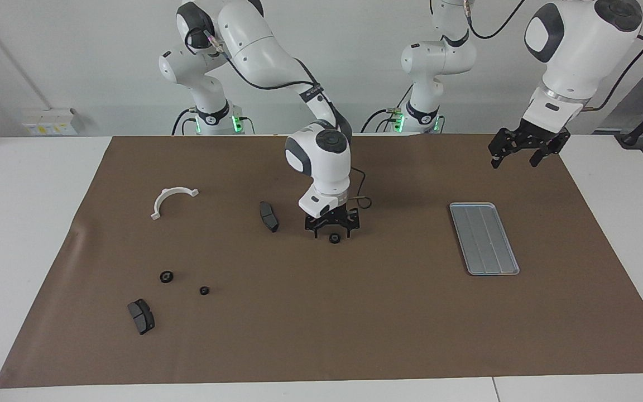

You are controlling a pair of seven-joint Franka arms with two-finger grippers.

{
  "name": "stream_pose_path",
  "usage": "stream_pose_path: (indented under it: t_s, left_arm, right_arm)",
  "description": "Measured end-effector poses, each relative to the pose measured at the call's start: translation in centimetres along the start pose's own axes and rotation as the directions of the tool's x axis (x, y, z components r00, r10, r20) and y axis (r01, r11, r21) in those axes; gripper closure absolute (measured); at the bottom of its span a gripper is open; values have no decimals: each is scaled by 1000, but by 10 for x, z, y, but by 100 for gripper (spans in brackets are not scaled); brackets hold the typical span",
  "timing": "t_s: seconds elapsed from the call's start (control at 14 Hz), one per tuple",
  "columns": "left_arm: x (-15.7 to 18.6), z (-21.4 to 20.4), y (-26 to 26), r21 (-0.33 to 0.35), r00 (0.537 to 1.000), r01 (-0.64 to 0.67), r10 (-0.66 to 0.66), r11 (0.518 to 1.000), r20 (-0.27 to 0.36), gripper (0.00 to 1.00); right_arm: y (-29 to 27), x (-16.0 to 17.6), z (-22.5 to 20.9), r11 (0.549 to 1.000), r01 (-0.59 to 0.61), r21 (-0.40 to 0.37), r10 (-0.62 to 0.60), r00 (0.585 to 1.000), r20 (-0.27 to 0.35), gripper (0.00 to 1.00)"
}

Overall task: Place bearing gear from tray to pile
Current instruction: 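Grasp the third gear with the right gripper and lift it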

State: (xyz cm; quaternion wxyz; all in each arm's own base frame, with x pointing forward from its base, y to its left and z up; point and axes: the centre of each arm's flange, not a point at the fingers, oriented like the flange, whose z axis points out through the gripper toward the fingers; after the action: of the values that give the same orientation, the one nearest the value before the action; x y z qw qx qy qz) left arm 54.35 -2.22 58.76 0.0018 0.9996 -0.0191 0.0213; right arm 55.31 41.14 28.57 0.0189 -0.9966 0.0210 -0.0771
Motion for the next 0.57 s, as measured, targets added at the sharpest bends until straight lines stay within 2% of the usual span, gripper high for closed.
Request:
stream_pose_path:
  t_s: [0.07,0.14,0.21,0.29,0.43,0.5,0.57]
  left_arm:
    - [0,-4,0,0,1000,0,0,1000,-9,0]
    - [2,-13,0,0,1000,1,-1,1000,-26,0]
    - [4,-24,-1,0,999,1,-1,1000,-48,0]
    - [6,-36,-1,0,998,1,-1,1000,-64,0]
    - [11,-56,-2,8,998,1,0,1000,-67,0]
    - [15,-63,-3,20,998,1,0,1000,-62,0]
    - [20,-69,-4,27,998,2,0,1000,-60,0]
  right_arm:
    - [0,0,1,1000,1,-1,-1,1000,0,4]
    - [0,0,1,1000,2,-2,-2,1000,0,14]
    - [0,0,1,1000,5,-4,-5,1000,-2,14]
    - [0,0,1,1000,6,-5,-6,1000,-3,21]
    - [1,1,0,1000,11,-9,-11,1000,-8,43]
    - [1,1,0,1000,11,-9,-11,1000,-9,51]
    - [1,1,0,1000,12,-10,-12,1000,-10,51]
